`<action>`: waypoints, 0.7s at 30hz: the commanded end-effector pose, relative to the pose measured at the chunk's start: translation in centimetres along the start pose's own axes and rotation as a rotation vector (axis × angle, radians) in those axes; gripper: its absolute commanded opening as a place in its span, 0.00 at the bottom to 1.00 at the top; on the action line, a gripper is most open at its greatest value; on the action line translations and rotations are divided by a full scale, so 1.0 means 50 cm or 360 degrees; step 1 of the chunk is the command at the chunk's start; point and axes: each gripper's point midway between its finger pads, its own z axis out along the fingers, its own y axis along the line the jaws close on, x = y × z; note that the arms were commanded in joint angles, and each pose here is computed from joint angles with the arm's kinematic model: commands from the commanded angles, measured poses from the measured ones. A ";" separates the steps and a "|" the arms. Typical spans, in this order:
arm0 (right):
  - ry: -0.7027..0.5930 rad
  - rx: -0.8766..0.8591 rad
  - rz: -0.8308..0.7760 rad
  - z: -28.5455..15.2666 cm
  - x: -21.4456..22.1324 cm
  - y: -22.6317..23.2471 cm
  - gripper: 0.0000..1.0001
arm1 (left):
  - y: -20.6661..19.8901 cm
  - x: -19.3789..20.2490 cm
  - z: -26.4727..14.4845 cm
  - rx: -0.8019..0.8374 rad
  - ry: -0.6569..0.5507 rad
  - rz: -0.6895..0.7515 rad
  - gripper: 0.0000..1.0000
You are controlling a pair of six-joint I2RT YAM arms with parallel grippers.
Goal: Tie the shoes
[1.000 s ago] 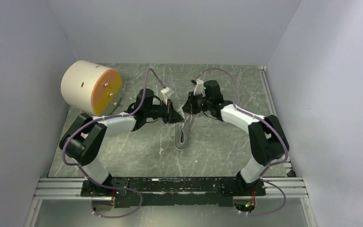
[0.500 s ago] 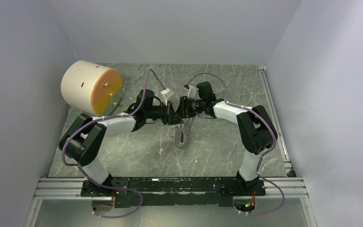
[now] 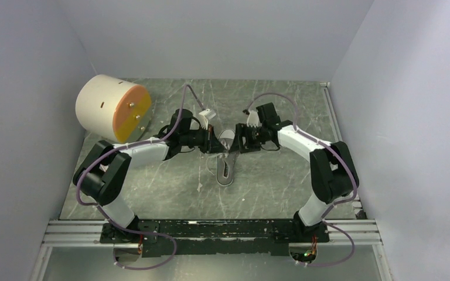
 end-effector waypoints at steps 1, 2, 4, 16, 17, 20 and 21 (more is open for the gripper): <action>-0.0039 0.0034 -0.0078 -0.029 0.027 -0.001 0.66 | 0.004 -0.032 -0.003 -0.0043 -0.0028 -0.0016 0.05; -0.0061 0.0013 -0.0125 -0.038 0.028 0.007 0.66 | 0.006 -0.031 -0.001 -0.0051 -0.0019 -0.0035 0.05; -0.0045 -0.0094 -0.0232 -0.046 0.044 0.037 0.64 | 0.014 -0.032 0.005 -0.0064 0.0005 -0.0084 0.05; -0.0300 -0.0101 -0.0840 -0.005 0.141 0.237 0.63 | 0.056 -0.040 0.008 -0.0165 0.0141 -0.0212 0.05; -0.0323 -0.0077 -0.0867 0.009 0.146 0.243 0.64 | 0.057 -0.039 0.007 -0.0162 0.0147 -0.0221 0.05; -0.0350 0.0012 -0.0907 0.063 0.157 0.258 0.67 | 0.064 -0.039 0.006 -0.0186 0.0150 -0.0257 0.05; -0.0353 0.0030 -0.0930 0.081 0.165 0.269 0.67 | 0.065 -0.034 0.007 -0.0183 0.0157 -0.0279 0.05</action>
